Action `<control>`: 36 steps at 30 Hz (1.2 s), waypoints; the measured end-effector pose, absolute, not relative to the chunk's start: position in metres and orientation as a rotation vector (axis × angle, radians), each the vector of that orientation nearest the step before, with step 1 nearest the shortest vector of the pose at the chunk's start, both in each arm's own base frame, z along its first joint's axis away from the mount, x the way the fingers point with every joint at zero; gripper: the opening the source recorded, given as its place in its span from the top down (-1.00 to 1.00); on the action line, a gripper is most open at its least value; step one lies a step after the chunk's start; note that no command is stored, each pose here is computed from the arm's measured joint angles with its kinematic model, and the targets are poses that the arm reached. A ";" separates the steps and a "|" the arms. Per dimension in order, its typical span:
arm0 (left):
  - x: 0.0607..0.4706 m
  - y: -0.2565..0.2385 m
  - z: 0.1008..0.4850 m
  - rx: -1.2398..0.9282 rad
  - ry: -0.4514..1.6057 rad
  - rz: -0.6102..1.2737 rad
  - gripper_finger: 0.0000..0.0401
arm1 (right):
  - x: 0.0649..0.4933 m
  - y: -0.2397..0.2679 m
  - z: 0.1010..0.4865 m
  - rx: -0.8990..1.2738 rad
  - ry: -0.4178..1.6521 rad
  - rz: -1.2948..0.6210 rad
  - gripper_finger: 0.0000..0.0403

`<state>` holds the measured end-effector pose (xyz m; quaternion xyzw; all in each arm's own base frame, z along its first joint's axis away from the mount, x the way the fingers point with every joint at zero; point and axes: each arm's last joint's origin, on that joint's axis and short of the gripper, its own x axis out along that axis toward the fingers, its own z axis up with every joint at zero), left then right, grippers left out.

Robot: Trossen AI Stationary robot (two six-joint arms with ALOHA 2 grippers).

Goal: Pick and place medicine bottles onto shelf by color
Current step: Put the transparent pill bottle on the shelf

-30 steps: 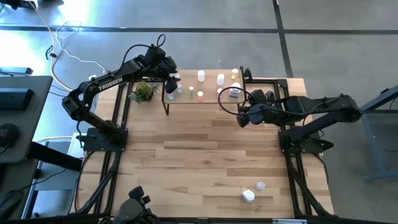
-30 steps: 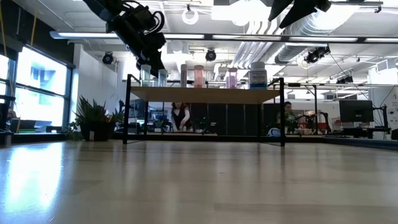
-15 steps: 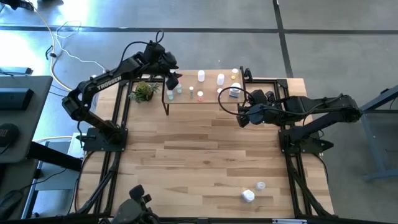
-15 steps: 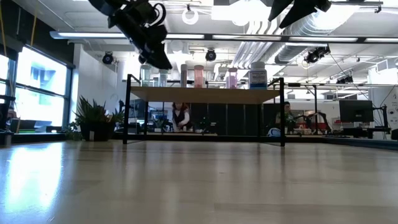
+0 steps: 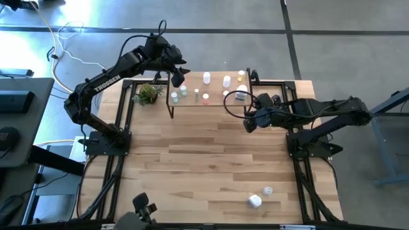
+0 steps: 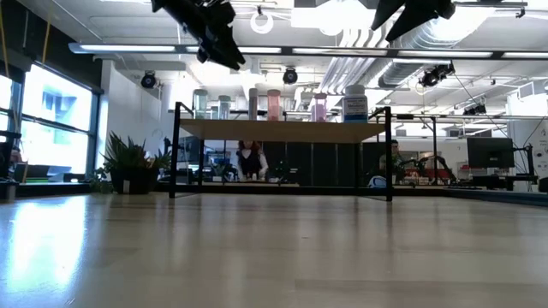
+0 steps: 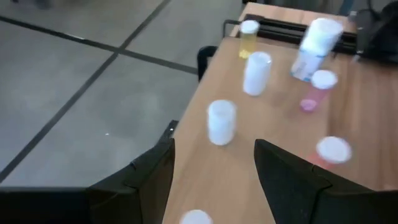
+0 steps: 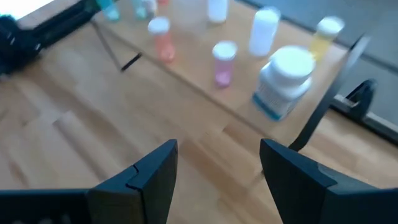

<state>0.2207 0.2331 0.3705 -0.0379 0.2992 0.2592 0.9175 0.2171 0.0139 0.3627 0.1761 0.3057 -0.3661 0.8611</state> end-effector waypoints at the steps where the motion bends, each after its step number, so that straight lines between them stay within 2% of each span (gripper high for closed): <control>1: 0.222 0.230 0.372 -0.080 0.621 0.523 -0.05 | 0.217 0.014 0.362 0.379 0.657 -0.752 -0.09; 5: 0.231 0.217 0.370 -0.094 0.654 0.449 -0.05 | 0.216 0.016 0.360 0.409 0.712 -0.697 -0.09; 11: 0.253 0.186 0.362 -0.164 0.642 0.194 -0.05 | 0.215 0.019 0.358 0.462 0.788 -0.608 -0.09; 19: 0.281 0.143 0.352 -0.222 0.665 0.067 -0.05 | 0.209 0.023 0.353 0.520 0.946 -0.501 -0.09; 24: 0.293 0.116 0.351 -0.241 0.689 0.084 -0.05 | 0.205 0.025 0.350 0.544 1.025 -0.459 -0.12; 29: 0.303 0.088 0.351 -0.271 0.706 0.090 -0.05 | 0.203 0.028 0.349 0.546 1.091 -0.346 -0.24; 36: 0.313 0.045 0.350 -0.299 0.728 0.104 -0.05 | 0.197 0.039 0.348 0.452 1.193 -0.175 -0.37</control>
